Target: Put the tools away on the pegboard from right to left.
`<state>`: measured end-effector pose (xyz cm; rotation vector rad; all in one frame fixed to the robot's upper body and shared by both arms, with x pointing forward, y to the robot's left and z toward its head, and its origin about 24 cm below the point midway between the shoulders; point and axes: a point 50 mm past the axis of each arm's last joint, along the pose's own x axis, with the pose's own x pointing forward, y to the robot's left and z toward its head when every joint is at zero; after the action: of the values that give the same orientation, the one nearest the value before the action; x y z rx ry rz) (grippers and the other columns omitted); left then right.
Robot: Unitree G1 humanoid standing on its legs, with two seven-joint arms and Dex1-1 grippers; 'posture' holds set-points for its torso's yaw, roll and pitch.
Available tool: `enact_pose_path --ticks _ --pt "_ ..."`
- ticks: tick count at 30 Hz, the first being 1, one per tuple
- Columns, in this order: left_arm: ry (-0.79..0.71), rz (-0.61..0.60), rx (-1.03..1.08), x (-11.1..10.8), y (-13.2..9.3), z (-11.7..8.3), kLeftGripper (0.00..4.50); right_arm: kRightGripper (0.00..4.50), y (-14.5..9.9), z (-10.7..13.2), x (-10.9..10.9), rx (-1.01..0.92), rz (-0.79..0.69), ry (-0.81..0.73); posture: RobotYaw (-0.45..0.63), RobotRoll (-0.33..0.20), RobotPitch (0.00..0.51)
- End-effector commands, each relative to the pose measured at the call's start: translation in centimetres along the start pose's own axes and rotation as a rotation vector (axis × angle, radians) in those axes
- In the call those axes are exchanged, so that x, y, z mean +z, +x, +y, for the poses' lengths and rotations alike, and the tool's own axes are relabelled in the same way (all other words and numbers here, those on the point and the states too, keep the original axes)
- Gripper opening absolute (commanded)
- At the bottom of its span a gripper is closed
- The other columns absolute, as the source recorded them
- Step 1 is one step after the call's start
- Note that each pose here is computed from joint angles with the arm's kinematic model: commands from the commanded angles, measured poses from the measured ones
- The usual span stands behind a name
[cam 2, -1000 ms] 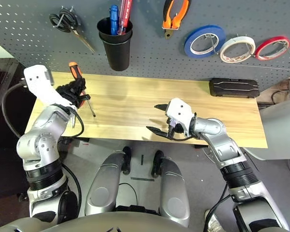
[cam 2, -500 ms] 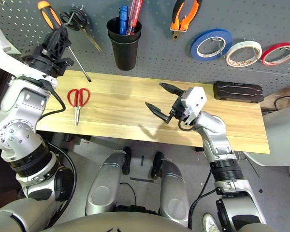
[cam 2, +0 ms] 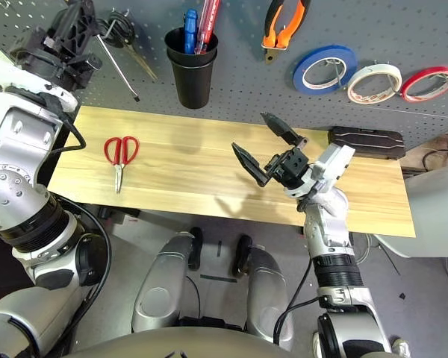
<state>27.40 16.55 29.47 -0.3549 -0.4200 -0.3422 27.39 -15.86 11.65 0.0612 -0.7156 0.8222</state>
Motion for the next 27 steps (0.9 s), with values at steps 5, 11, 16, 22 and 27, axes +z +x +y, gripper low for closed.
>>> enact_pose_path --ticks 5,11,16,22,27 --pt "-0.011 -0.041 -0.06 0.6 0.9 -1.3 0.72 4.5 -1.2 -0.5 -1.0 -0.065 -0.03 -0.017 0.23 0.0 0.26" --pt "-0.039 -0.099 -0.106 1.6 2.6 -2.8 0.72 4.5 -0.3 -0.6 -0.9 -0.071 -0.055 -0.033 0.23 0.0 0.262" --pt "-0.067 -0.124 -0.134 1.6 3.9 -3.6 0.72 4.5 0.0 -0.7 -0.9 -0.072 -0.058 -0.038 0.21 0.0 0.261" --pt "-0.089 -0.128 -0.151 0.7 5.4 -4.1 0.72 4.5 0.1 -0.6 -1.0 -0.085 -0.054 -0.048 0.2 0.0 0.259" --pt "-0.12 -0.153 -0.128 0.6 6.8 -4.0 0.72 4.5 0.2 -0.4 -0.9 -0.098 -0.054 -0.062 0.18 0.0 0.257"
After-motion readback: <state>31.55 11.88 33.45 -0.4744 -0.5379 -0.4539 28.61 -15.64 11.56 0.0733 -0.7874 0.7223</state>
